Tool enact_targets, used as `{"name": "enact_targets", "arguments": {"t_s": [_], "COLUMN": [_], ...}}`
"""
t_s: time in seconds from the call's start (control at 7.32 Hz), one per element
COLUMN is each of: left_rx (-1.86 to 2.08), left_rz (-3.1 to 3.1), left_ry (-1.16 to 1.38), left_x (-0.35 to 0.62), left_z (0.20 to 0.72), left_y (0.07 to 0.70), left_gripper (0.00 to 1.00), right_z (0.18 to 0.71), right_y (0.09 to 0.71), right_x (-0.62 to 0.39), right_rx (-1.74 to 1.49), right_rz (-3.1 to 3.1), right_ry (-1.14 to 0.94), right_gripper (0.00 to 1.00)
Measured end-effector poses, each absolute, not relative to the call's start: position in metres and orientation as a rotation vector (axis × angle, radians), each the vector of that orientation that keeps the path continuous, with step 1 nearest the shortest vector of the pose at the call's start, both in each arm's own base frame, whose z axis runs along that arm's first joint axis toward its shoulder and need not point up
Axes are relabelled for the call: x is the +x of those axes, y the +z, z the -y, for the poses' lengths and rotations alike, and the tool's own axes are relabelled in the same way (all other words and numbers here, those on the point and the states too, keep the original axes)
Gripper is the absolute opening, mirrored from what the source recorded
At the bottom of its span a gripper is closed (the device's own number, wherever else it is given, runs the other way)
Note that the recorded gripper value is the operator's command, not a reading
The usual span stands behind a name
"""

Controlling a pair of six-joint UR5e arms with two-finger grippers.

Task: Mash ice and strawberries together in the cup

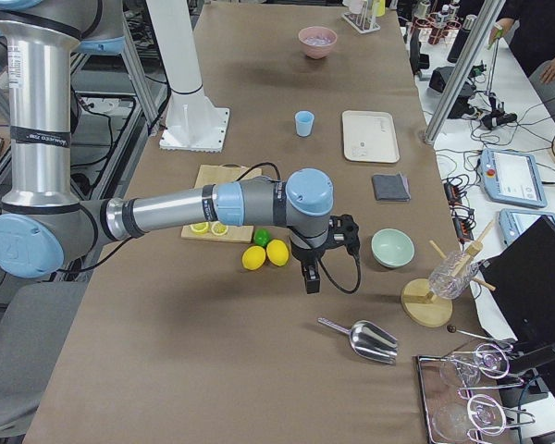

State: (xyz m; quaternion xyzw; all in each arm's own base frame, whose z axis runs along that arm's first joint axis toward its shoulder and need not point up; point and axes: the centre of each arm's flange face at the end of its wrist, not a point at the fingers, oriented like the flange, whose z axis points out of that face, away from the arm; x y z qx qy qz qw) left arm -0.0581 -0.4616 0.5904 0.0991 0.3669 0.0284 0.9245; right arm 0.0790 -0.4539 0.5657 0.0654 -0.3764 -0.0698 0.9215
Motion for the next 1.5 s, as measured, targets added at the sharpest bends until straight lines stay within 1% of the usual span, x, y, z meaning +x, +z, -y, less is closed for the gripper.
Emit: {"name": "enact_targets", "arguments": {"t_s": [0.55,1.23,1.5], "left_rx": [0.205,0.238,0.227], "left_rz": [-0.750,-0.753,-0.764], "left_ry": [0.056,0.064,0.062], "left_x": [-0.057,-0.056,-0.055], "left_z": [0.465,0.484,0.476], "left_y": [0.589,0.567,0.572], "left_gripper": [0.97,0.97,0.98], "right_z": [0.454,0.453,0.453], "right_y": [0.567,0.565,0.566], "right_x": [0.079,0.079,0.079], "right_rx": [0.132,0.133,0.133], "right_rz": [0.773,0.774,0.774], "right_ry": [-0.141,-0.142,-0.142], "right_gripper": [1.00,1.00,1.00]}}
